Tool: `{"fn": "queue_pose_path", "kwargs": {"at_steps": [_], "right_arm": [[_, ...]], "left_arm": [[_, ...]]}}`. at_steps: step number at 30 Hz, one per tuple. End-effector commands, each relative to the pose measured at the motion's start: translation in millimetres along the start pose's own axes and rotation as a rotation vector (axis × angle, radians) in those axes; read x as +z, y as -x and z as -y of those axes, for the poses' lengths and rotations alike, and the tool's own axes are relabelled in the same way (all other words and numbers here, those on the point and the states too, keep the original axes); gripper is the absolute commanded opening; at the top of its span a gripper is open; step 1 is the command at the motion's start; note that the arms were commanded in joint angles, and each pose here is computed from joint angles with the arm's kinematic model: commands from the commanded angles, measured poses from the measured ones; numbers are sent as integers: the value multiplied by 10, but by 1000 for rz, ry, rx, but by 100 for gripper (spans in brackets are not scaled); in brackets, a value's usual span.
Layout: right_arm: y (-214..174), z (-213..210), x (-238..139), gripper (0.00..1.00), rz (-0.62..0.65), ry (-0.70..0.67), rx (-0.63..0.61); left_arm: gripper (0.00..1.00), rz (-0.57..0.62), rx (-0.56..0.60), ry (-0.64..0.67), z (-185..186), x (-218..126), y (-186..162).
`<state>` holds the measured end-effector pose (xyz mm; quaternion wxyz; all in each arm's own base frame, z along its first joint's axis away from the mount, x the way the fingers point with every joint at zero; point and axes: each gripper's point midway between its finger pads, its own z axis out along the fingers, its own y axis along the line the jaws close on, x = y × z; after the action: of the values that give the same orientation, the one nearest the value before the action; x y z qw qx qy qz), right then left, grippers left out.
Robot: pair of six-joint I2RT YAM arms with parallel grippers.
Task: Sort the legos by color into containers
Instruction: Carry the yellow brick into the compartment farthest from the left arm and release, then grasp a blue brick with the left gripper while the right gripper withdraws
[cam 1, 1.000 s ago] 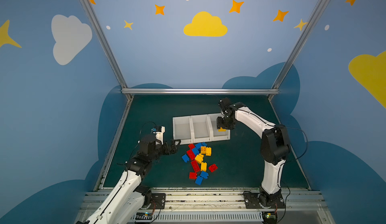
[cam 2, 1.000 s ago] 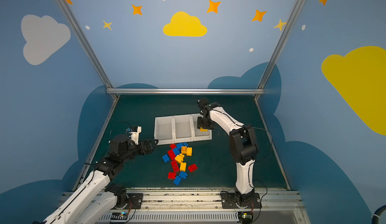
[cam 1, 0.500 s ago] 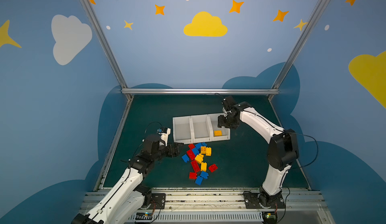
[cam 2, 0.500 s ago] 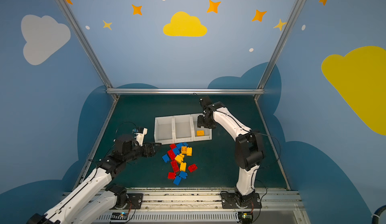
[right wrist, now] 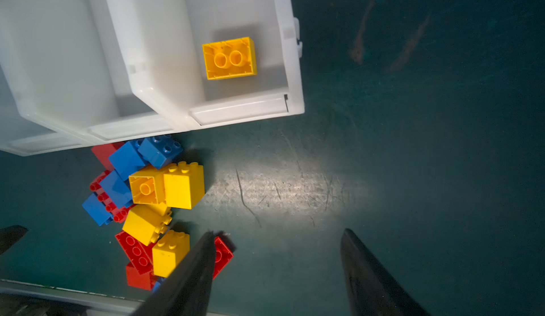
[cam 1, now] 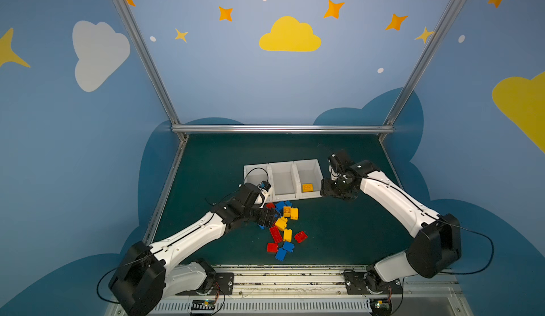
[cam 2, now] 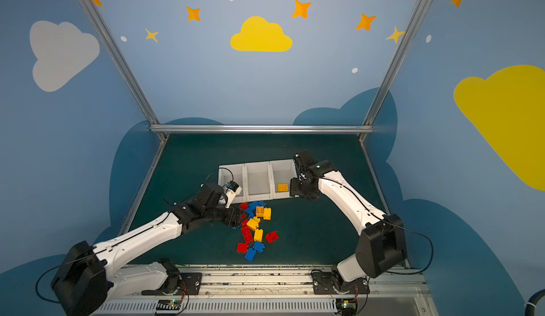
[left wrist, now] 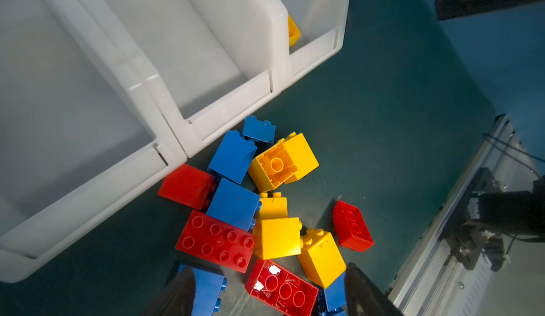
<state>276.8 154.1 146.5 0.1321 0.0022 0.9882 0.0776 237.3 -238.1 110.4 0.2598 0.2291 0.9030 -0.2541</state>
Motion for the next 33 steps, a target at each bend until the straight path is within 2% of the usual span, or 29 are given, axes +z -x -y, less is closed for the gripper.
{"fn": "queue_pose_path", "kwargs": {"at_steps": [1, 12, 16, 33], "right_arm": [[-125, 81, -94, 68, 6, -11, 32], [-287, 152, -88, 68, -11, 0, 64], [-281, 145, -85, 68, -21, -1, 65], [-329, 155, -32, 67, -29, 5, 90]], "left_arm": [[77, -28, 45, 32, -35, 81, 52], [70, -87, 65, 76, -155, 413, 88], [67, -154, 91, 114, -231, 511, 61], [62, -223, 126, 104, -235, 772, -19]]}}
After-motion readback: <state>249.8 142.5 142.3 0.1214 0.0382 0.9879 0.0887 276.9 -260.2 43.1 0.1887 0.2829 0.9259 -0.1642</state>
